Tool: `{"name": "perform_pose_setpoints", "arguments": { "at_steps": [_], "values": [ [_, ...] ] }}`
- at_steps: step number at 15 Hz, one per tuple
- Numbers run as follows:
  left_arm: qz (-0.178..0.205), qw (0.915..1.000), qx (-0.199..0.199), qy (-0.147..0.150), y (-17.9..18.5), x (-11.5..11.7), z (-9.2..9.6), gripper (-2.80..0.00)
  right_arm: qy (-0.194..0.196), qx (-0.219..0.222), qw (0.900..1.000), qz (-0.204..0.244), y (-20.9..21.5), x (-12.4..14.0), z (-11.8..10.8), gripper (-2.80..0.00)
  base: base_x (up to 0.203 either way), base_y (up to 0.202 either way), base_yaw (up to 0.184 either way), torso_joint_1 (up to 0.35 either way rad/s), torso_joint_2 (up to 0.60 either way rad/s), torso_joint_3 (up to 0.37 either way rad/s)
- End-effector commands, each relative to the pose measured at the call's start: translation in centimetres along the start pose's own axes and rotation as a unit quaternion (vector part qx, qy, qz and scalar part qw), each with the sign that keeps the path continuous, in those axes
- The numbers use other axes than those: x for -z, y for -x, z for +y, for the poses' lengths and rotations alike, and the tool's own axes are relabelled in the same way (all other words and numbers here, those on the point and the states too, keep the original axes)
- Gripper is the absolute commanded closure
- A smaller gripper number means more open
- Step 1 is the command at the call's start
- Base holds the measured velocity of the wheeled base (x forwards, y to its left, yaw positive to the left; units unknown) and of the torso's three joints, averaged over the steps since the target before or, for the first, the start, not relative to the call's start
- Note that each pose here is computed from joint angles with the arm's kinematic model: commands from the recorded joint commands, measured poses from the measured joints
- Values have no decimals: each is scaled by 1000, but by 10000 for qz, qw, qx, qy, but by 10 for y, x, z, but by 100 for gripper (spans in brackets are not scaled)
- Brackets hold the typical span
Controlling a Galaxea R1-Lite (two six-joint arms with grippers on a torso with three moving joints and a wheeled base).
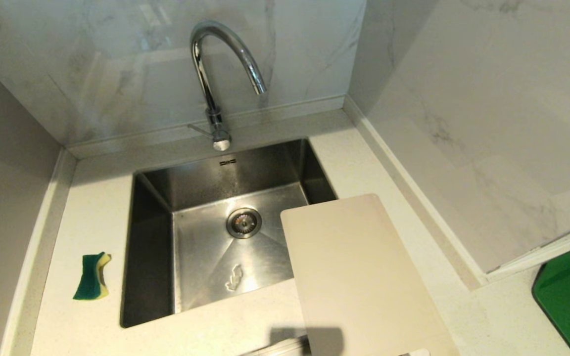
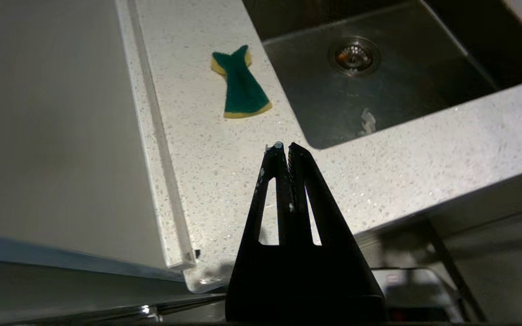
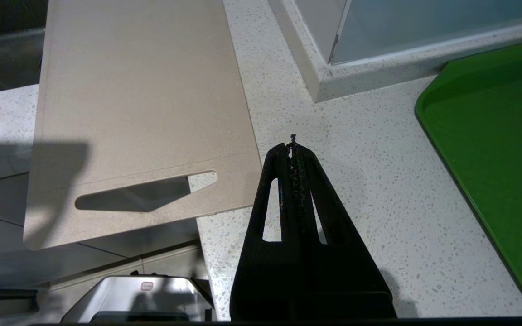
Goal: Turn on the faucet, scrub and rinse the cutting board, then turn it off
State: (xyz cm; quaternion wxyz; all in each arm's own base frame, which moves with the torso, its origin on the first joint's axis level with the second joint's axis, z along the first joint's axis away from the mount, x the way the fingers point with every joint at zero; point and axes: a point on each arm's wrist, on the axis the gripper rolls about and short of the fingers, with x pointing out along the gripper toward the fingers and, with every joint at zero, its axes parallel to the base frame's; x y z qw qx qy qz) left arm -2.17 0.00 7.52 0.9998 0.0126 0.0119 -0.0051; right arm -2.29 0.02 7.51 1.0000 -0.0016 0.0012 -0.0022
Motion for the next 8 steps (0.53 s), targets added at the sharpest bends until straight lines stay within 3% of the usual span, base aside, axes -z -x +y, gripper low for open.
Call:
{"name": "perform_pose_setpoints", "arguments": {
  "at_steps": [1,8],
  "values": [
    [-89,9998,-35,157,1,1,0,0,-8,1,10000,4,0,0,0,0,0,0,0,0,0,0],
    [-112,9998,-19,157,1,0,0,0,-8,-7,10000,-4,0,0,0,0,0,0,0,0,0,0]
  ]
}}
